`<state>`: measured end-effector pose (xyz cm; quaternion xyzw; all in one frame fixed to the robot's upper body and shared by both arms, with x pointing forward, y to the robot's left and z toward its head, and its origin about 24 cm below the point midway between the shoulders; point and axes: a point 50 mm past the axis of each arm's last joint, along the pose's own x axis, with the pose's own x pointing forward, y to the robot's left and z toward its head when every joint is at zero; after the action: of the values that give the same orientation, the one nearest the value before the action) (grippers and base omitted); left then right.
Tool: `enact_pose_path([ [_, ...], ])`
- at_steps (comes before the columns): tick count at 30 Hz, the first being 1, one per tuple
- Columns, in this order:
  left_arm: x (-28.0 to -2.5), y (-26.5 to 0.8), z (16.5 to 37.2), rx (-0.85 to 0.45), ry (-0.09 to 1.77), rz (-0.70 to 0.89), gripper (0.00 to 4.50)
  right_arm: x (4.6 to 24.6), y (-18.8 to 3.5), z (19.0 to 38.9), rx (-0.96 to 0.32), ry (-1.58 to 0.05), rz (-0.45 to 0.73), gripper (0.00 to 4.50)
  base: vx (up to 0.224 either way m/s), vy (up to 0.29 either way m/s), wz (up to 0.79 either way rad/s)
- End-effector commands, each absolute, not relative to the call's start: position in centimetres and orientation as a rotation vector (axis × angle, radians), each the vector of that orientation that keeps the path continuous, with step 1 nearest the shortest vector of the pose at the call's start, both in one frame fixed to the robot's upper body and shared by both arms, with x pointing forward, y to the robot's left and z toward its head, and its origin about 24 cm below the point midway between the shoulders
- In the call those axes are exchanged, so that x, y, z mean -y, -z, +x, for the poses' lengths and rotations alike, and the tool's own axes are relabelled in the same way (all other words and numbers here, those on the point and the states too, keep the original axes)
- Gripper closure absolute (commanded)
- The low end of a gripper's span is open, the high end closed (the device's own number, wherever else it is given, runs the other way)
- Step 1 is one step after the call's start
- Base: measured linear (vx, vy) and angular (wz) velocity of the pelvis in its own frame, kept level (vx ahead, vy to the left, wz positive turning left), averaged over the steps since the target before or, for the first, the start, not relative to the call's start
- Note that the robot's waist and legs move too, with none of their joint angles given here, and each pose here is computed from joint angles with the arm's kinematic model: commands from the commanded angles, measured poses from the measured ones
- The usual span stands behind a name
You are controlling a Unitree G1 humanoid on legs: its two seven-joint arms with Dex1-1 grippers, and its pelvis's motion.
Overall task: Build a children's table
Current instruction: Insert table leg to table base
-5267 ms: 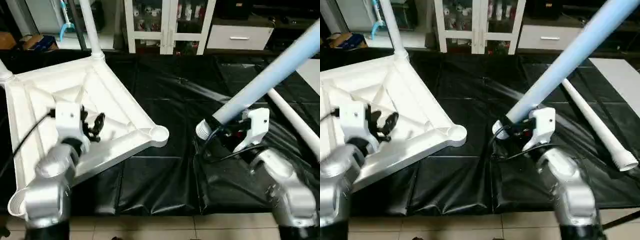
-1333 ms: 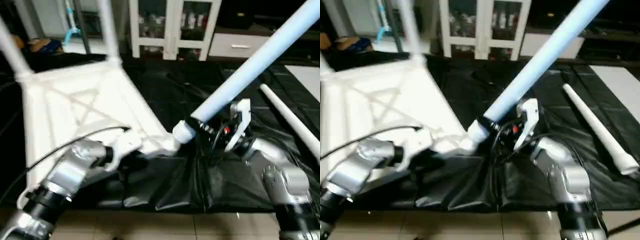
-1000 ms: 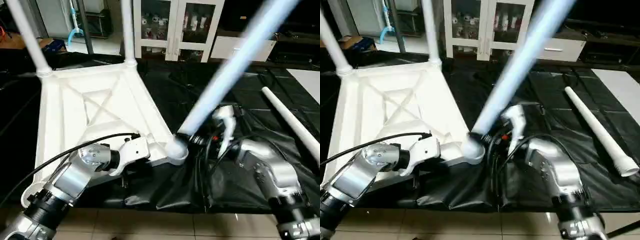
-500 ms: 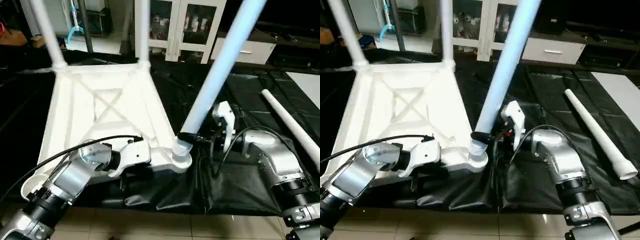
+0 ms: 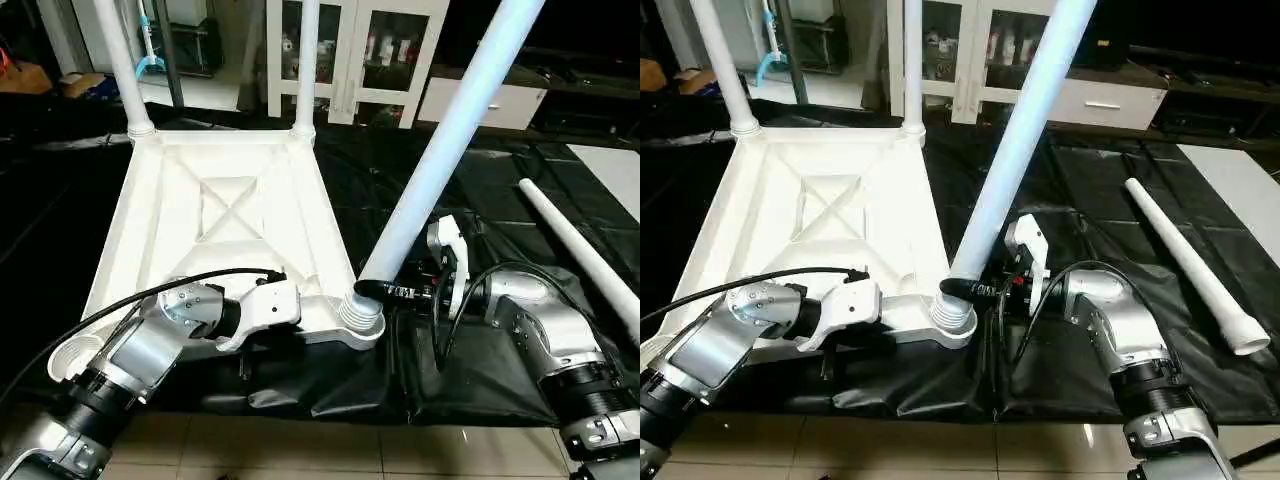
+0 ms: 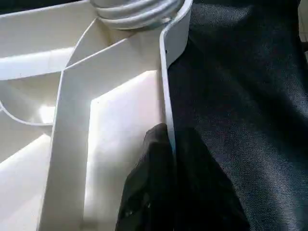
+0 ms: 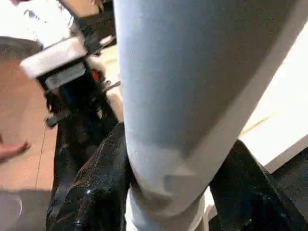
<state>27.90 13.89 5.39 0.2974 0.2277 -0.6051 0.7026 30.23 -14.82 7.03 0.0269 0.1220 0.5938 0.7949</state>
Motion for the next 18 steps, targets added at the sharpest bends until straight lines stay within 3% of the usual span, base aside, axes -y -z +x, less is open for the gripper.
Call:
enact_pose_path([
  [1,-14.0,-4.2,27.2,-0.566,1.378,0.662,4.50,15.5,-6.7,30.3,-0.291,-1.265,0.012,2.66,0.000,0.000,0.00],
  [7,-14.2,-4.3,27.0,-0.563,1.394,0.655,4.50,16.0,-5.8,30.6,-0.324,-1.235,-0.026,2.66,0.000,0.000,0.00],
  [18,-13.6,-4.6,26.7,-0.547,1.436,0.638,4.50,14.7,-4.2,30.6,-0.361,-1.252,-0.065,2.66,0.000,0.000,0.00],
])
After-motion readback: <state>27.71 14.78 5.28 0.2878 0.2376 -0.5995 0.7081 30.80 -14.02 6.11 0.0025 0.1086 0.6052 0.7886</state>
